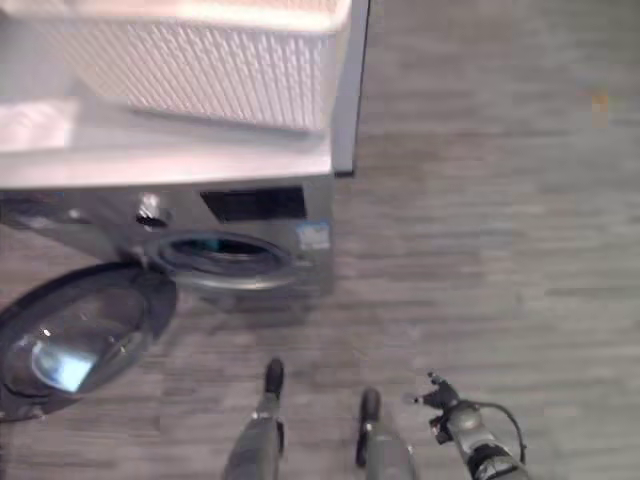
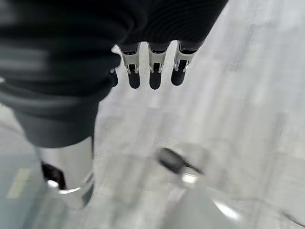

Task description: Grab the laundry basket,head to the washer,open it,put in the laundry and shut it.

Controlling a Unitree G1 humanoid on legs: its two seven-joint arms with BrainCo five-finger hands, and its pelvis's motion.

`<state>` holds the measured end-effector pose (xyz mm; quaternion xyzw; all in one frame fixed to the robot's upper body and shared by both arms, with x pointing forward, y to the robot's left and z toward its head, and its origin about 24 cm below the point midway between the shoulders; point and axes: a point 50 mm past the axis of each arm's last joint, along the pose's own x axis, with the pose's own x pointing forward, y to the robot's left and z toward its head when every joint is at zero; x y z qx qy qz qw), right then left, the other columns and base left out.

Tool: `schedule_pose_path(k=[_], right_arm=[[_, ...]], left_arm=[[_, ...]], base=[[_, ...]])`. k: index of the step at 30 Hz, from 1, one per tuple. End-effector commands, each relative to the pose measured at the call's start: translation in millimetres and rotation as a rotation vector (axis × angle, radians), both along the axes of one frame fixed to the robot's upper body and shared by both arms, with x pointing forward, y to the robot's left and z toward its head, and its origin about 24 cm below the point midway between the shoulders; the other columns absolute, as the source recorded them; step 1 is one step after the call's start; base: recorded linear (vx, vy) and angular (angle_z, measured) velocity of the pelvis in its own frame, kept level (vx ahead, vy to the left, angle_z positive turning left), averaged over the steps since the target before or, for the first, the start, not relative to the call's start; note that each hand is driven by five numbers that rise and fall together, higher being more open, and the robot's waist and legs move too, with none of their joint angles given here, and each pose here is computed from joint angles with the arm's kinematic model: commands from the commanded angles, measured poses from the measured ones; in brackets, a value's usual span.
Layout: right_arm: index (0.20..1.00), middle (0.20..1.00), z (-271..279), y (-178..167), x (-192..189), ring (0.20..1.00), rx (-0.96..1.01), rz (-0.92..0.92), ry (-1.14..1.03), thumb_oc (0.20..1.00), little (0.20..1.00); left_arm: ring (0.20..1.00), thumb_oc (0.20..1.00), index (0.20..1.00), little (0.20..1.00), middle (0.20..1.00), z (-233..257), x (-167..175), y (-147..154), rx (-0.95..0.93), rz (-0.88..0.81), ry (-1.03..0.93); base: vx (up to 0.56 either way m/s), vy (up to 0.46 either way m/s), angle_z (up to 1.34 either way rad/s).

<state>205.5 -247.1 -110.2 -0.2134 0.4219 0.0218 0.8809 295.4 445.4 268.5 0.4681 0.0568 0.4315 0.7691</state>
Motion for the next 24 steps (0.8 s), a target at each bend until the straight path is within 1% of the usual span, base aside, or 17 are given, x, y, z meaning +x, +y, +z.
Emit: schedule_pose_path(k=[1,2,3,5,6,11,14,19,22,24], right_arm=[[1.000,1.000,-2.6,20.2,-1.4,1.000,0.096,-0.027,-0.056,1.000,1.000],[1.000,1.000,-2.6,20.2,-1.4,1.000,0.096,-0.027,-0.056,1.000,1.000],[1.000,1.000,-1.1,29.2,3.4,1.000,0.109,-0.001,-0.071,1.000,1.000],[1.000,1.000,-0.6,38.5,6.6,1.000,0.126,0.021,-0.081,1.000,1.000],[1.000,1.000,0.0,45.8,8.5,1.000,0.143,0.041,-0.088,1.000,1.000],[1.000,1.000,8.7,72.1,18.2,1.000,0.217,0.126,-0.151,1.000,1.000],[1.000,1.000,13.0,82.8,21.9,1.000,0.234,0.174,-0.174,1.000,1.000],[1.000,1.000,16.3,87.8,23.0,1.000,0.222,0.225,-0.194,1.000,1.000],[1.000,1.000,13.9,80.7,21.4,1.000,0.217,0.182,-0.184,1.000,1.000],[1.000,1.000,12.8,75.2,20.3,1.000,0.210,0.155,-0.181,1.000,1.000]], left_arm=[[1.000,1.000,1.000,1.000,1.000,-9.5,-23.9,23.1,-0.052,0.094,0.109],[1.000,1.000,1.000,1.000,1.000,-9.5,-23.9,23.1,-0.052,0.094,0.109],[1.000,1.000,1.000,1.000,1.000,-8.9,-38.5,34.2,-0.087,0.159,0.105],[1.000,1.000,1.000,1.000,1.000,0.4,-47.4,39.5,-0.082,0.202,0.054],[1.000,1.000,1.000,1.000,1.000,3.0,-57.2,45.4,-0.070,0.244,0.040],[1.000,1.000,1.000,1.000,1.000,-7.5,-126.0,80.1,-0.115,0.466,-0.012],[1.000,1.000,1.000,1.000,1.000,-29.2,-156.1,91.1,-0.180,0.548,-0.001],[1.000,1.000,1.000,1.000,1.000,-53.0,-176.7,96.0,-0.211,0.619,-0.002],[1.000,1.000,1.000,1.000,1.000,-73.8,-184.0,96.1,-0.247,0.638,0.044],[1.000,1.000,1.000,1.000,1.000,-78.7,-185.0,96.0,-0.275,0.635,0.026]], base=[[-0.05,0.023,-0.19],[-0.07,0.038,-0.19],[-0.03,0.037,-0.06],[0.00,0.037,-0.02],[0.03,0.030,-0.03],[0.05,0.030,-0.07],[0.05,0.041,-0.06],[0.05,0.018,0.04],[0.00,0.000,0.00],[0.01,0.013,-0.04]])
